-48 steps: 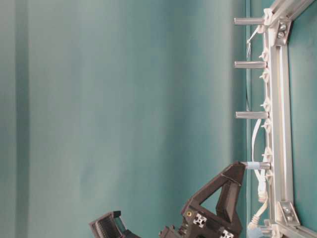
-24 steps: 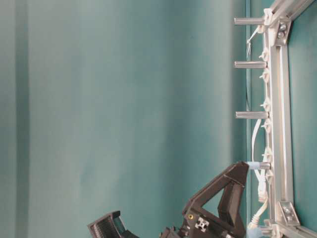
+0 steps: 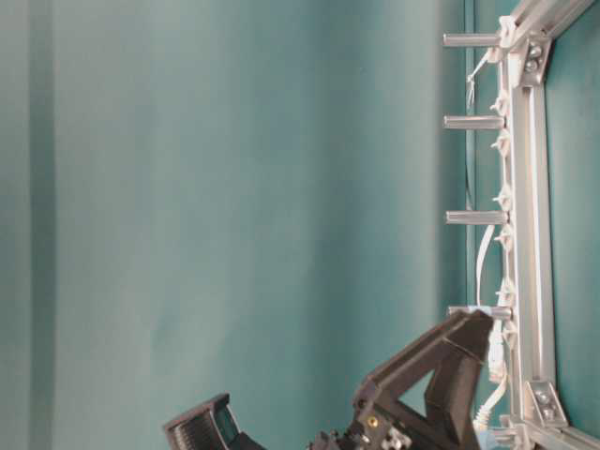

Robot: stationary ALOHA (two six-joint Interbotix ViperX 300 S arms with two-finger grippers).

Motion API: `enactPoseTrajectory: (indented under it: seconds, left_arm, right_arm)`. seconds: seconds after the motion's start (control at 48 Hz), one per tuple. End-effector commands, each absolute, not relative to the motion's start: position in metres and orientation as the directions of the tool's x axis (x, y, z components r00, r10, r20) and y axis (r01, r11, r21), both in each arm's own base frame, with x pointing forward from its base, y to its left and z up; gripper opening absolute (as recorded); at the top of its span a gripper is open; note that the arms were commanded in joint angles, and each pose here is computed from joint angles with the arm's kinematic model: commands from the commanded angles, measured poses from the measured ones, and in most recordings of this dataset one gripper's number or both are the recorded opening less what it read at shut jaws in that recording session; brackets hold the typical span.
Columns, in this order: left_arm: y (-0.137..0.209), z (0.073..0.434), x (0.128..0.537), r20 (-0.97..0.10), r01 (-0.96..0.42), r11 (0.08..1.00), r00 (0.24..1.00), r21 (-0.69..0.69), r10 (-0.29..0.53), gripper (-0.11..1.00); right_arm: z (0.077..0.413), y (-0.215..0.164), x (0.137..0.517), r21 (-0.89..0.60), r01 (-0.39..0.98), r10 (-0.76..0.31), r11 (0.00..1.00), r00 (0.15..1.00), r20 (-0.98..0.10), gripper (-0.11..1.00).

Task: Insert the wire through the string loop located on the right side.
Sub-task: 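Move the left gripper to the plug and grasp it beyond the loop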

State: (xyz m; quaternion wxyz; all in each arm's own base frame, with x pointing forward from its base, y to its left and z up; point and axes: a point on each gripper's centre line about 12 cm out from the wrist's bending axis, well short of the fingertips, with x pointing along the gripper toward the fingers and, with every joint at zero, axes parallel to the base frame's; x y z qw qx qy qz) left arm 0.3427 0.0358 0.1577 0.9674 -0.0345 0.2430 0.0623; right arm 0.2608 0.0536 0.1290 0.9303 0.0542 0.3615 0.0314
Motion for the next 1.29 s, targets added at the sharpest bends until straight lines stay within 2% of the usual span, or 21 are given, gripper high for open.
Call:
enactPoseTrajectory:
  seconds: [0.0,0.229,0.396,0.666,0.937,1.27]
  left_arm:
    - [0.021,0.167,0.352,-0.461,-0.092,0.995,0.885,-0.040,0.063,0.64]
    - [-0.020,0.157,0.356,-0.539,0.020,0.999,0.841,-0.042,-0.040,0.63]
    - [-0.037,0.156,0.362,-0.561,0.064,0.997,0.824,-0.044,-0.078,0.63]
    - [-0.043,0.158,0.384,-0.547,0.074,0.996,0.833,-0.045,-0.086,0.63]
    - [-0.047,0.163,0.431,-0.506,0.073,0.996,0.858,-0.048,-0.088,0.63]
    - [-0.054,0.150,0.486,-0.484,0.077,0.996,0.871,-0.049,-0.091,0.63]
  right_arm:
    - [0.135,0.054,0.265,0.122,-0.021,0.096,0.992,0.754,-0.650,0.19]
    - [0.134,0.053,0.264,0.122,-0.021,0.096,0.992,0.752,-0.653,0.19]
    - [0.134,0.053,0.264,0.120,-0.019,0.092,0.993,0.756,-0.648,0.19]
    - [0.135,0.053,0.264,0.120,-0.018,0.092,0.993,0.757,-0.647,0.19]
    - [0.135,0.053,0.265,0.118,-0.016,0.089,0.993,0.761,-0.643,0.19]
    - [0.136,0.052,0.265,0.116,-0.014,0.085,0.993,0.767,-0.637,0.19]
